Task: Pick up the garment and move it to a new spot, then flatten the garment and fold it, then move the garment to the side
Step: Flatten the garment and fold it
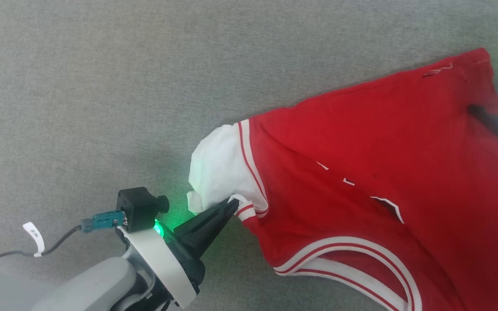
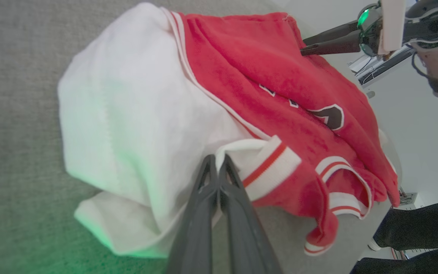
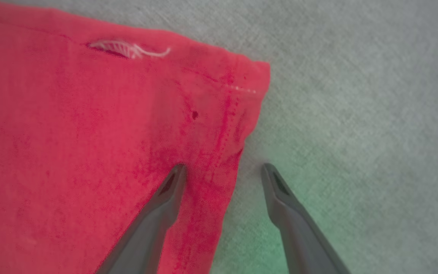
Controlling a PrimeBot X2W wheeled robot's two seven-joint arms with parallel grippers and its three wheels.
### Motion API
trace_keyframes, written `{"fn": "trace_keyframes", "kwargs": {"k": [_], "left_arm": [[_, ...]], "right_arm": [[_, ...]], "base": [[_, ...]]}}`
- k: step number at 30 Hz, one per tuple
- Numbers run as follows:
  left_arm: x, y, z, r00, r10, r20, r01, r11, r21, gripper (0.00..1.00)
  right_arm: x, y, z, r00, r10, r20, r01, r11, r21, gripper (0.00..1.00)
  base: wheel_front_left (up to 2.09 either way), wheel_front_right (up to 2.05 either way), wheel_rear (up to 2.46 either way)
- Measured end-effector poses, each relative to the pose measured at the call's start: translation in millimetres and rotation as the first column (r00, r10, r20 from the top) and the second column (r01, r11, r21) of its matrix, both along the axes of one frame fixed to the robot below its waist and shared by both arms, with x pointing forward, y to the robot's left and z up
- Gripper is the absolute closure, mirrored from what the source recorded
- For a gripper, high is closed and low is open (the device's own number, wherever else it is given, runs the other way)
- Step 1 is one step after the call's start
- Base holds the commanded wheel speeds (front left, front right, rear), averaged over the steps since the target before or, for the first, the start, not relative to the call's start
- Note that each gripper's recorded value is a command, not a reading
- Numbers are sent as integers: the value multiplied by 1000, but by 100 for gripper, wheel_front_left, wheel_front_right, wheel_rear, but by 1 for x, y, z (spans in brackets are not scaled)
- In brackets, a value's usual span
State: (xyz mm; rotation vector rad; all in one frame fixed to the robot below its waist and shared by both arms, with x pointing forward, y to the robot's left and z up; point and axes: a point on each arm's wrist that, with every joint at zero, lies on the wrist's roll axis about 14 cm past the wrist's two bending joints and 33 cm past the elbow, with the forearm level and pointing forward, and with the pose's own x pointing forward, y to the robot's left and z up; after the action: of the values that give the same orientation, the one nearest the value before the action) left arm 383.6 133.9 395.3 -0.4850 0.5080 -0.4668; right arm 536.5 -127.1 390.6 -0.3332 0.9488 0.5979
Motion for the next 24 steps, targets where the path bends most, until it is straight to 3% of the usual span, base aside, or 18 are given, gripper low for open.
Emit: {"fn": "trace_keyframes", "kwargs": {"k": [3,4,5,6,11,15,19,24], "left_arm": [[-1,3,-1,1000,15,-6,-15,1000,2,100],[-1,3,-1,1000,17,-6,-17,1000,2,100],[-1,3,-1,1000,17,-5,-17,1000,3,100],[-1,3,-1,1000,19,-5,-19,1000,4,100],[15,14,7,998,28,50,-30,999,41,100],[44,29,27,989,7,149,-24,994,111,100],[92,37,66,961,12,276,-45,992,116,100],[166,49,133,897,71,437,-109,992,63,100]], "right_arm": [[4,5,-8,1000,24,-18,-24,1000,-10,0],[5,6,-9,999,21,-24,-21,1000,-4,20],[5,6,-10,999,21,-25,-21,1000,-3,69],[5,7,-10,999,23,-24,-23,1000,4,100],[22,13,7,997,-46,62,38,992,122,100],[54,-6,43,966,-156,205,118,975,188,100],[89,-34,93,882,-325,341,219,924,313,100],[129,-72,149,726,-544,420,319,808,495,100]], "base": [[0,0,0],[0,0,0],[0,0,0],[0,0,0],[0,0,0],[0,0,0],[0,0,0],[0,0,0]]}}
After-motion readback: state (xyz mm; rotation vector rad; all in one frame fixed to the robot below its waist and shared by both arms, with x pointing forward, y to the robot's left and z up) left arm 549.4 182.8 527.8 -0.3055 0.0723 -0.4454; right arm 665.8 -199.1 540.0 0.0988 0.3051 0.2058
